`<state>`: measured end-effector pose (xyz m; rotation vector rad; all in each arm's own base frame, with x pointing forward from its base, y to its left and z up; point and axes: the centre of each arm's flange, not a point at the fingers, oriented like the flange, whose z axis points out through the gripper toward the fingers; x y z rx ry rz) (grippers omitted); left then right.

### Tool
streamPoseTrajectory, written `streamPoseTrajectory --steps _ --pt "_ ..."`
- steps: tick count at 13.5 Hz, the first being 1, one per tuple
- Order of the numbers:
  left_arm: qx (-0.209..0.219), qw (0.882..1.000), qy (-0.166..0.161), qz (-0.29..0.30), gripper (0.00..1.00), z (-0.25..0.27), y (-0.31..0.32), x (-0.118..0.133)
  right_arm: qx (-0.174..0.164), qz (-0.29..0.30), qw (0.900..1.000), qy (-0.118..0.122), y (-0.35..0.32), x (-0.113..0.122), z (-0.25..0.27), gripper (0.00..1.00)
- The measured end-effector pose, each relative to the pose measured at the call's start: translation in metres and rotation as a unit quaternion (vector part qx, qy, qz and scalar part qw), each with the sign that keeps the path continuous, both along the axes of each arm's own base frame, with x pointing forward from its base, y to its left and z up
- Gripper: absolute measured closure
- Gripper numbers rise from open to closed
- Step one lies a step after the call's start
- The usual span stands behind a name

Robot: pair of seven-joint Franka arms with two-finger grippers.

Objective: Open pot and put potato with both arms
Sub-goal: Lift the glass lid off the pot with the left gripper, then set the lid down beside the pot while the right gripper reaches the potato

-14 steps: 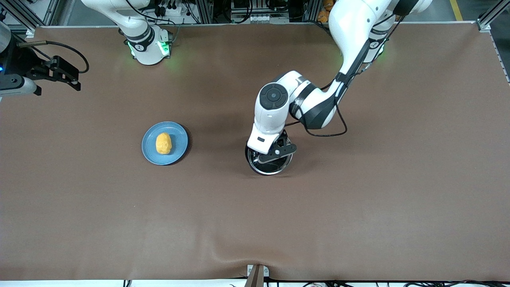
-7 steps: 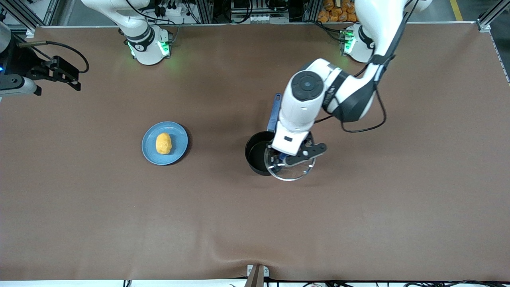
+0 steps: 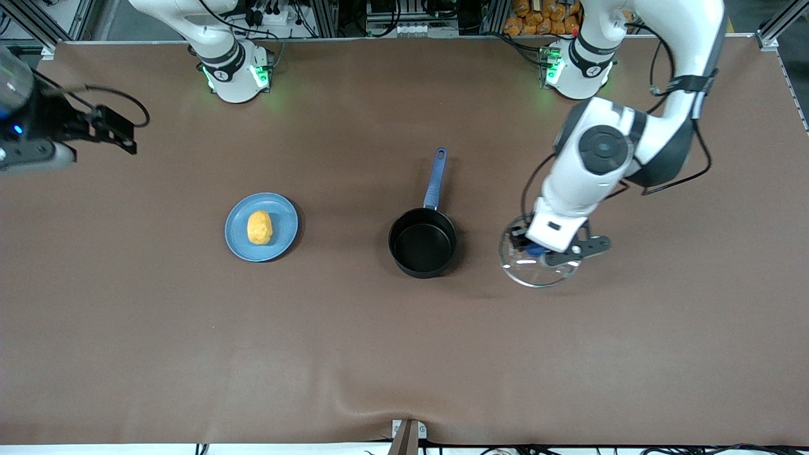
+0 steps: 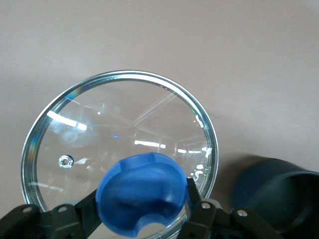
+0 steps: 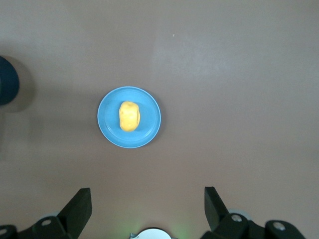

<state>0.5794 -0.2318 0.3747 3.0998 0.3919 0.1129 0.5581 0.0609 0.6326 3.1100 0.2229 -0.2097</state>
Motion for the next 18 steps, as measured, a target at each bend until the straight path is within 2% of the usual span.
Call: streamPoseTrajectory --steps 2,4,6,9,11,13,15,18 --pt "0.005 1.000 0.004 -0.011 0.38 -0.017 0.035 -0.009 0.000 -0.002 1.000 0.026 -0.001 0.019 -0.035 0.00" --pt "0.005 1.000 -0.001 -0.021 0.38 -0.036 0.053 -0.018 0.000 -0.003 0.999 0.039 -0.002 0.028 -0.052 0.00" --pt "0.002 0.999 -0.009 -0.034 0.38 -0.059 0.070 -0.026 0.002 0.005 0.999 0.038 0.004 0.032 -0.058 0.00" --pt "0.000 0.998 -0.016 -0.054 0.38 -0.089 0.097 -0.040 0.005 0.033 0.999 0.015 0.039 0.044 -0.076 0.00" --pt "0.000 0.998 -0.019 -0.068 0.38 -0.107 0.116 -0.046 0.005 0.039 0.999 0.023 0.050 0.055 -0.101 0.00" --pt "0.000 0.997 -0.015 -0.077 0.38 -0.124 0.136 -0.047 0.004 0.018 0.999 0.034 0.045 0.066 -0.127 0.00" --pt "0.000 0.997 -0.008 -0.082 0.38 -0.137 0.151 -0.045 0.007 -0.037 0.999 0.037 0.042 0.070 -0.161 0.00" --pt "-0.003 0.996 -0.013 -0.086 0.38 -0.149 0.152 -0.044 0.011 -0.071 0.997 0.034 0.048 0.061 -0.227 0.00"
